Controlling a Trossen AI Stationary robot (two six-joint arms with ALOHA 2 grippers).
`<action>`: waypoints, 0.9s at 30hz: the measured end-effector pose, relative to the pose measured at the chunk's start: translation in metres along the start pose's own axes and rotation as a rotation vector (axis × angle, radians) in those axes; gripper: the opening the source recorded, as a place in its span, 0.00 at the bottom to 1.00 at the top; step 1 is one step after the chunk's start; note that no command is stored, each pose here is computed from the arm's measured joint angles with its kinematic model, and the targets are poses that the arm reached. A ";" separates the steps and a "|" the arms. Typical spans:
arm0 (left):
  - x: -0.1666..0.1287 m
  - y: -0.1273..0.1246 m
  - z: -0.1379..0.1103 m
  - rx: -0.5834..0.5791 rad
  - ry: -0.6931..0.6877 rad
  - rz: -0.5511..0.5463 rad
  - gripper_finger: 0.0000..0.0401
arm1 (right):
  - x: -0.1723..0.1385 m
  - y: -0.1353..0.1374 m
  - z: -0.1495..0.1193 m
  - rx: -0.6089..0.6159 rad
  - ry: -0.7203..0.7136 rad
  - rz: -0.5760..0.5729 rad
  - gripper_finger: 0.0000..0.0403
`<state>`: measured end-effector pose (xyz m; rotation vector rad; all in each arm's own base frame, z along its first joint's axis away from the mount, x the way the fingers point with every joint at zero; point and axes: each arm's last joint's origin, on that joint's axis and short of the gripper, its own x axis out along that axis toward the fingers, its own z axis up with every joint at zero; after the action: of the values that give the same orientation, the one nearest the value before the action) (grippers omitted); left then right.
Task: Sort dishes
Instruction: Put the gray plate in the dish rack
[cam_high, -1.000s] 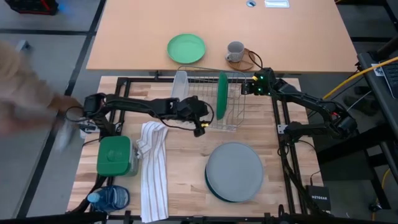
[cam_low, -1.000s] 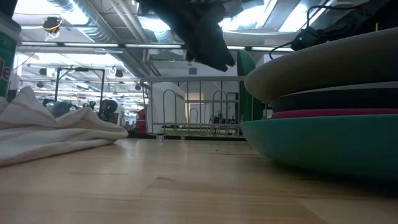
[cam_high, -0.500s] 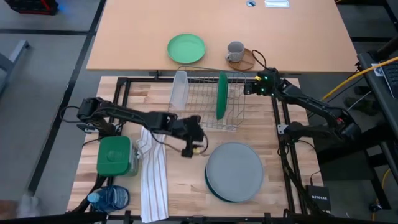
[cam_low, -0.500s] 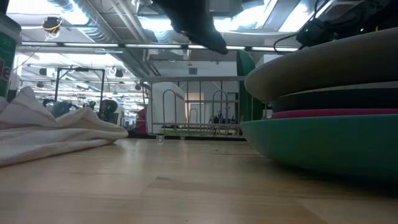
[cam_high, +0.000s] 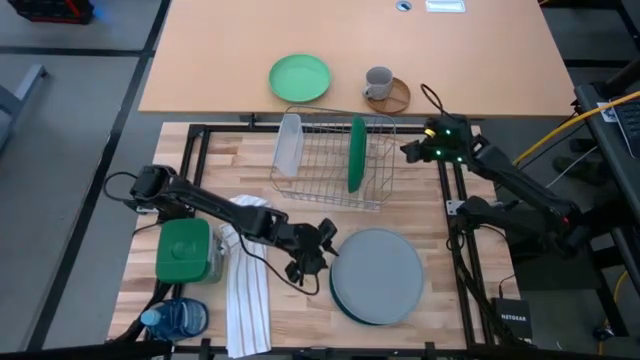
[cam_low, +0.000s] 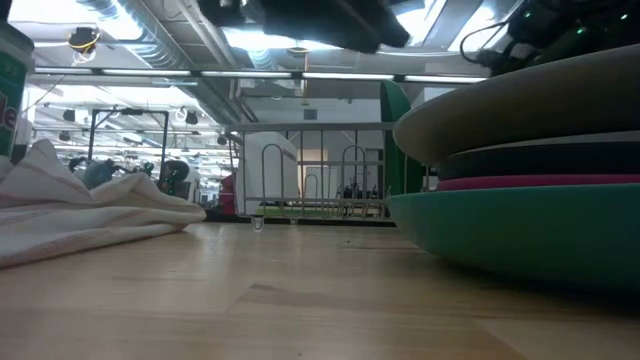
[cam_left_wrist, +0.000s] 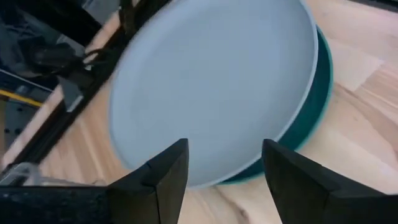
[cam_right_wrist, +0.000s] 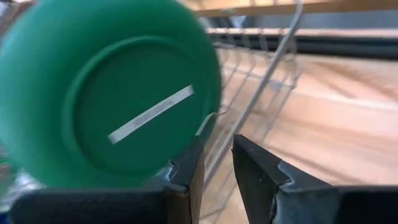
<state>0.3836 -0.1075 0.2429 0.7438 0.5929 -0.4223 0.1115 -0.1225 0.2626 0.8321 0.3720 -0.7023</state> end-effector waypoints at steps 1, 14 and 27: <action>0.004 -0.003 -0.001 0.003 0.006 -0.009 0.47 | -0.003 0.001 -0.001 0.007 0.007 0.024 0.22; 0.046 -0.039 -0.002 0.226 0.041 -0.039 0.46 | -0.030 0.002 -0.023 0.066 0.121 0.080 0.22; 0.057 -0.038 -0.010 0.353 0.087 -0.010 0.45 | -0.033 -0.002 -0.030 0.092 0.171 0.026 0.22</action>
<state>0.4023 -0.1334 0.1820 1.1007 0.6112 -0.5129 0.0854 -0.0861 0.2610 0.9857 0.4845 -0.6293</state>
